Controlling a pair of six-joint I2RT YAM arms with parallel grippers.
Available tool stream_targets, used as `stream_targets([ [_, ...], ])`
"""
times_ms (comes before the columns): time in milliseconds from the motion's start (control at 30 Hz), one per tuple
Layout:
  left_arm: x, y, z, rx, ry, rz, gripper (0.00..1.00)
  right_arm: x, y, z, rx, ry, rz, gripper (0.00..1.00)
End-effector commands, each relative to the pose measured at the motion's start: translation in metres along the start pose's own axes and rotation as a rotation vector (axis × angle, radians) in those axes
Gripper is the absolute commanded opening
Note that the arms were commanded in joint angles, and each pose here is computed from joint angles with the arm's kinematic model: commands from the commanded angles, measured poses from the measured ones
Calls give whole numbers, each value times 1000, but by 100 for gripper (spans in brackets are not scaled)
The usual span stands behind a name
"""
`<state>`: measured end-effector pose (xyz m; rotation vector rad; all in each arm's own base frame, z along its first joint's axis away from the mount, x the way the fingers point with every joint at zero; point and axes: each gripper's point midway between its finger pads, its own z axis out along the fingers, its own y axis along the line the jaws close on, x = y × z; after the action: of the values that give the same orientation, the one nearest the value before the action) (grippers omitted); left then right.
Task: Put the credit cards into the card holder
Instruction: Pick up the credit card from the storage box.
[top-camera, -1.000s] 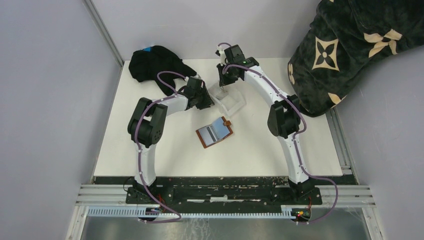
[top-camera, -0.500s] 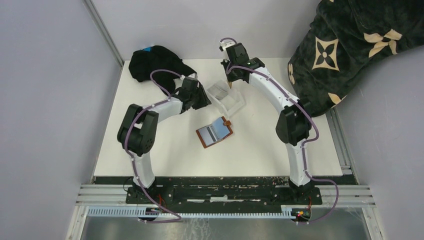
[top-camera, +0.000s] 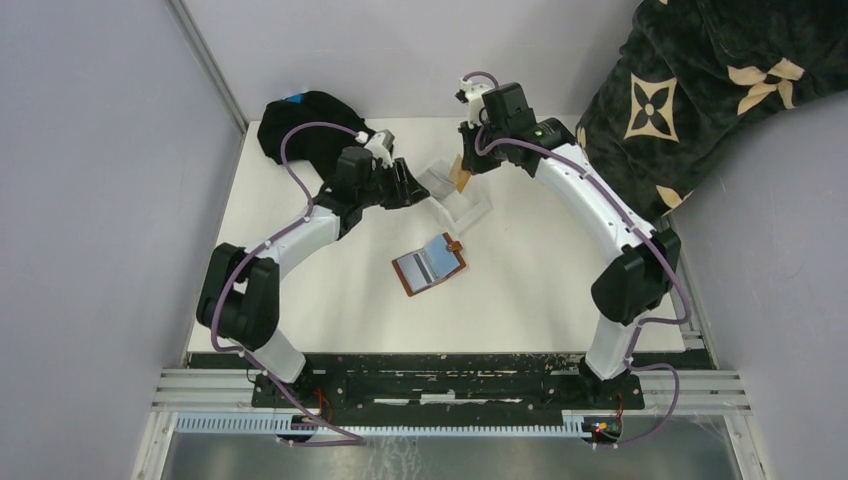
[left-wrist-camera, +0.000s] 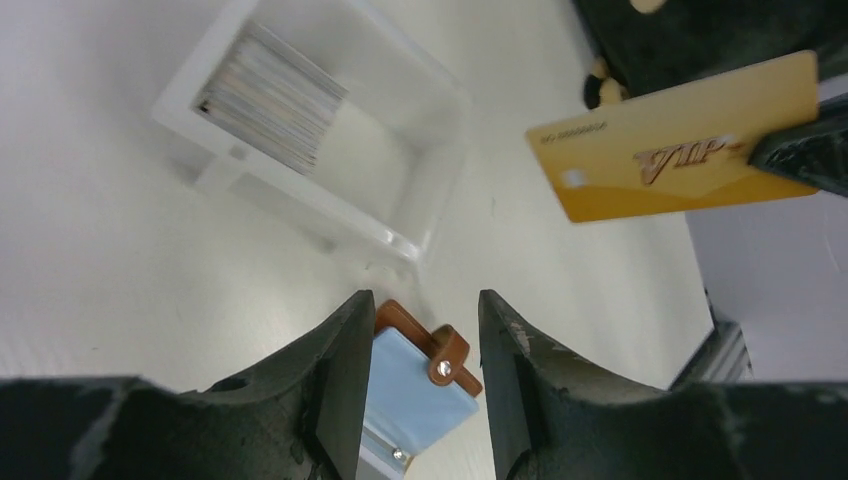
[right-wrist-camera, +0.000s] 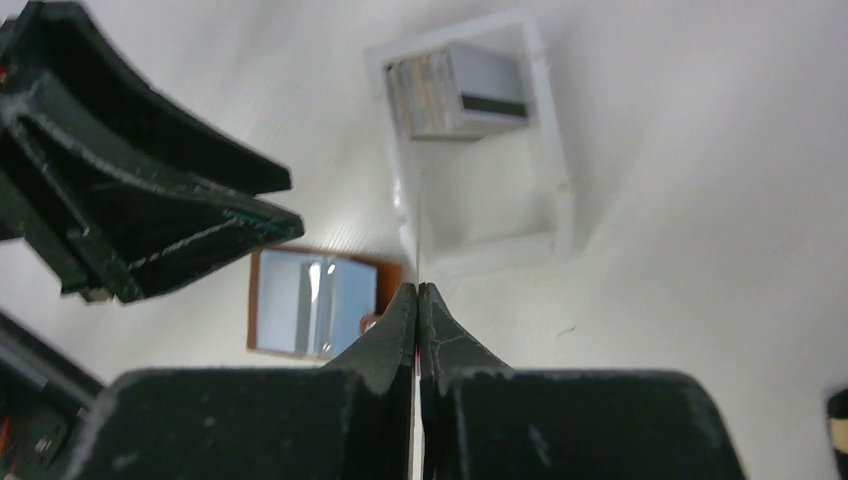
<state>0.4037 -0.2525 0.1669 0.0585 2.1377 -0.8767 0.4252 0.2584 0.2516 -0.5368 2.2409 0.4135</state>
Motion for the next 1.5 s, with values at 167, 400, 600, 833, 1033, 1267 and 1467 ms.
stream_targets([
  [167,32,-63,-45,473,108,173,52,72,52,-46,-292,112,150,1],
  [400,58,-77,-69,643,210,161,53,97,70,-45,-428,140,270,1],
  [600,71,-80,-76,709,267,133,53,95,82,-41,-534,149,349,1],
  [833,69,-78,-71,715,267,124,54,93,90,-37,-620,173,407,1],
  [1033,57,-74,-70,717,233,97,54,102,91,-41,-632,211,399,1],
  [1267,51,-73,-70,729,226,84,54,114,89,-45,-627,250,388,1],
  [1467,57,-70,-65,744,247,51,54,110,92,-40,-661,252,398,1],
])
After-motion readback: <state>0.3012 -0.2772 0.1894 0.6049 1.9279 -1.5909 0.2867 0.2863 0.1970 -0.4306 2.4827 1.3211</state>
